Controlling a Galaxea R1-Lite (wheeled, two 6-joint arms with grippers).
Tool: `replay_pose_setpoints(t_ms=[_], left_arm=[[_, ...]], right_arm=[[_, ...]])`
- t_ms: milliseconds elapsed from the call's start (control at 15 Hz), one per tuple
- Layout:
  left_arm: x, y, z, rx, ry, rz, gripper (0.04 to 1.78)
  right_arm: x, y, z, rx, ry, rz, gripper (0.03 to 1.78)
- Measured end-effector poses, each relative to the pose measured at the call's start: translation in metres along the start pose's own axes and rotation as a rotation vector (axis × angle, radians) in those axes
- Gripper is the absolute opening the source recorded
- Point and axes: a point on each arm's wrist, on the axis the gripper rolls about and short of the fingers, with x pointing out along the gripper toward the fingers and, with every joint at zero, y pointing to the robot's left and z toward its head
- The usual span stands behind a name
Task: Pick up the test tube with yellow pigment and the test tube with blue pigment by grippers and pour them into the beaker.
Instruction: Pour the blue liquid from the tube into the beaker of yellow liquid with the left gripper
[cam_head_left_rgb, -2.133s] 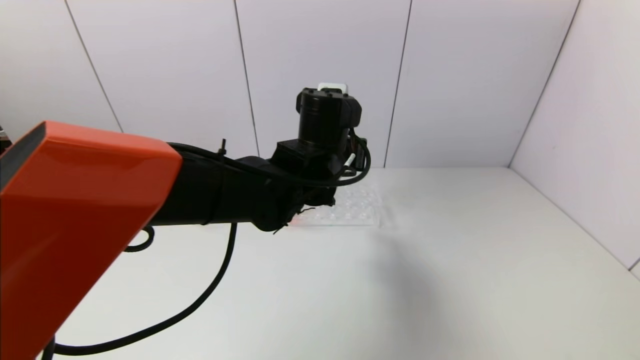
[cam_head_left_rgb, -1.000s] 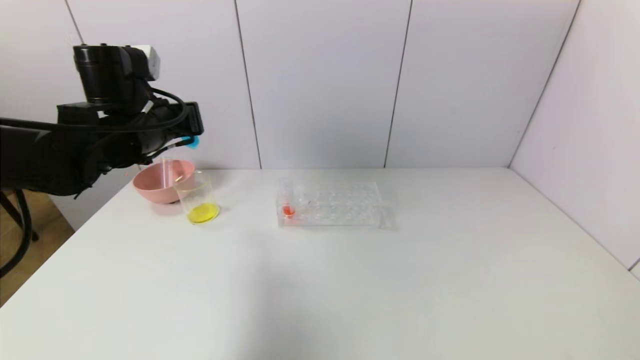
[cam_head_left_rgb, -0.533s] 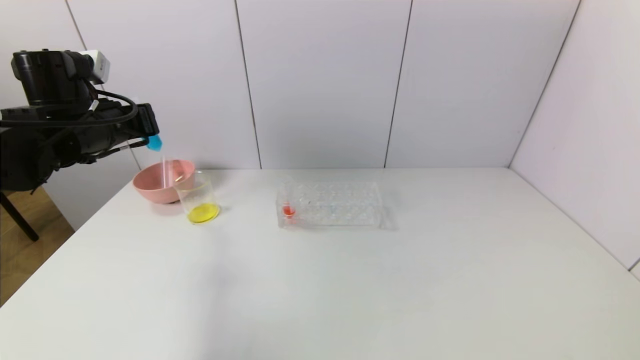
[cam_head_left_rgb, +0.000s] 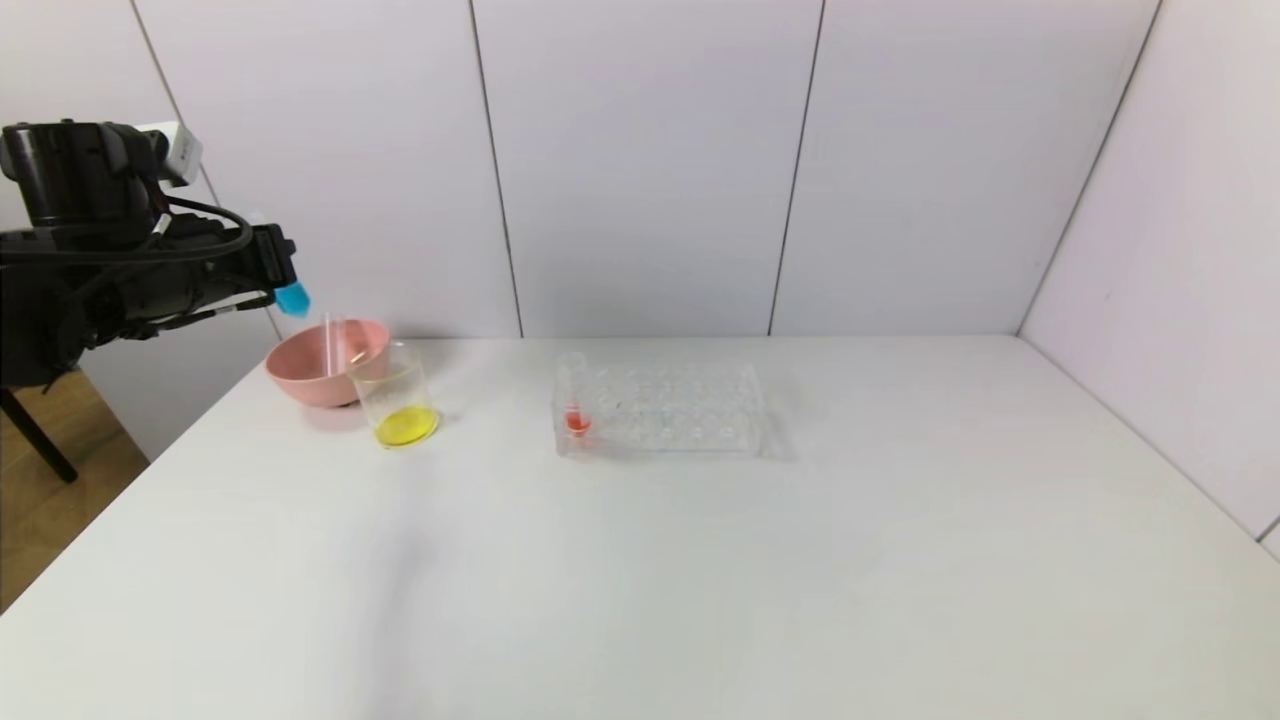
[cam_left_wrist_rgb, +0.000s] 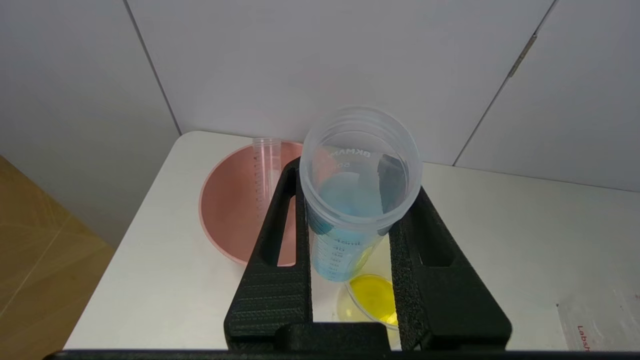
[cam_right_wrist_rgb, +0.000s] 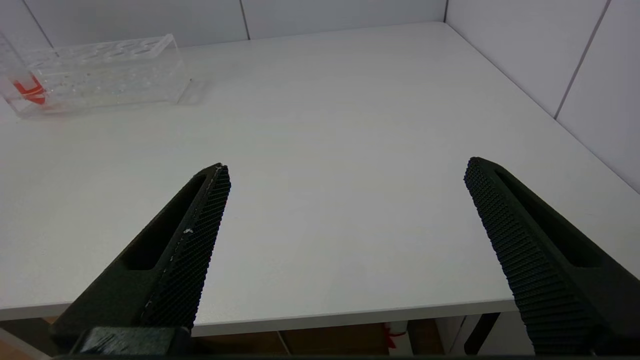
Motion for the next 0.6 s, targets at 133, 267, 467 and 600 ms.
replay_pose_setpoints(t_ms=[133, 267, 467, 600], left_arm=[[0.003, 0.003, -0.002, 0.032, 0.009, -0.018, 0.46], [0.006, 0.008, -0.004, 0.085, 0.022, -0.062, 0.46], [0.009, 0.014, -0.009, 0.203, 0.055, -0.101, 0.46], [0.011, 0.015, -0.013, 0.258, 0.082, -0.126, 0.46]], right_arm=[[0.000, 0.000, 0.000, 0.000, 0.000, 0.000, 1.71], [0.000, 0.000, 0.000, 0.000, 0.000, 0.001, 1.71], [0.000, 0.000, 0.000, 0.000, 0.000, 0.000, 1.71], [0.000, 0.000, 0.000, 0.000, 0.000, 0.000, 1.71]])
